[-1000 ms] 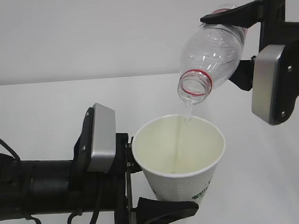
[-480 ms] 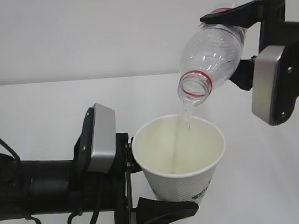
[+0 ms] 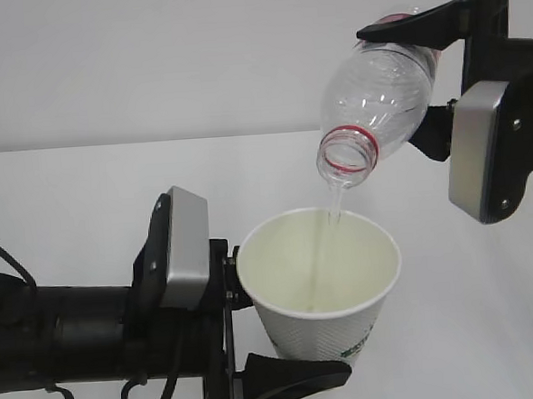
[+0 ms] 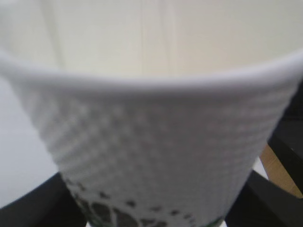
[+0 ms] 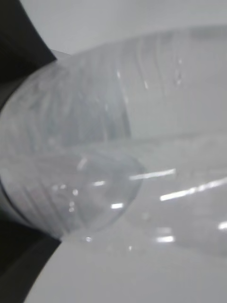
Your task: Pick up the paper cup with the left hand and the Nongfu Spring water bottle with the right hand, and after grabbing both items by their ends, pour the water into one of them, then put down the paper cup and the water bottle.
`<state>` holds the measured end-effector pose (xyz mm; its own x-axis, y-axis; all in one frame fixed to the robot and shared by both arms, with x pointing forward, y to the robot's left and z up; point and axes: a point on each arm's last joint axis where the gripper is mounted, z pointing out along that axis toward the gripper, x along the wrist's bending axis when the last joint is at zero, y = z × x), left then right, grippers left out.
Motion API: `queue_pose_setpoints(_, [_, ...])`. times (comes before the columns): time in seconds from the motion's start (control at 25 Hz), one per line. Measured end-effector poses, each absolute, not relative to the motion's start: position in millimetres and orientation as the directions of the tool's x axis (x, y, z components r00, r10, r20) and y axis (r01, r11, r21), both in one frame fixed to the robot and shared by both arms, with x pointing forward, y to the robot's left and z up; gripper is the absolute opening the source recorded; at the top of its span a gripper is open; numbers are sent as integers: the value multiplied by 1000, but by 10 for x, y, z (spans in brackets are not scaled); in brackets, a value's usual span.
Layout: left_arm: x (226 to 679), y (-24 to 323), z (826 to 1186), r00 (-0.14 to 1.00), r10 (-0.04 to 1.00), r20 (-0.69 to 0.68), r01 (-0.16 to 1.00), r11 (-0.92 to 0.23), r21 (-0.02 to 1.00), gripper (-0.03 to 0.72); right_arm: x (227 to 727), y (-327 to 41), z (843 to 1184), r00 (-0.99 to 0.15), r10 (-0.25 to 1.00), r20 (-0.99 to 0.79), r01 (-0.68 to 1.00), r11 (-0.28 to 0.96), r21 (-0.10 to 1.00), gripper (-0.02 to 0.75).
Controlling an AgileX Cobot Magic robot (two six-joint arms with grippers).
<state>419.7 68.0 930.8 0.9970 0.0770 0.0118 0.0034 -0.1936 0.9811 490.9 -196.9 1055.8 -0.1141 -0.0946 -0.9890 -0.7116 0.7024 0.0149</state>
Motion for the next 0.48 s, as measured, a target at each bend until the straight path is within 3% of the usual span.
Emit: queue_pose_setpoints(0.48, [4197, 682, 9295, 997, 76, 14, 2, -208, 978, 554, 4910, -1968, 10564, -113, -90, -990, -711, 703, 18, 512])
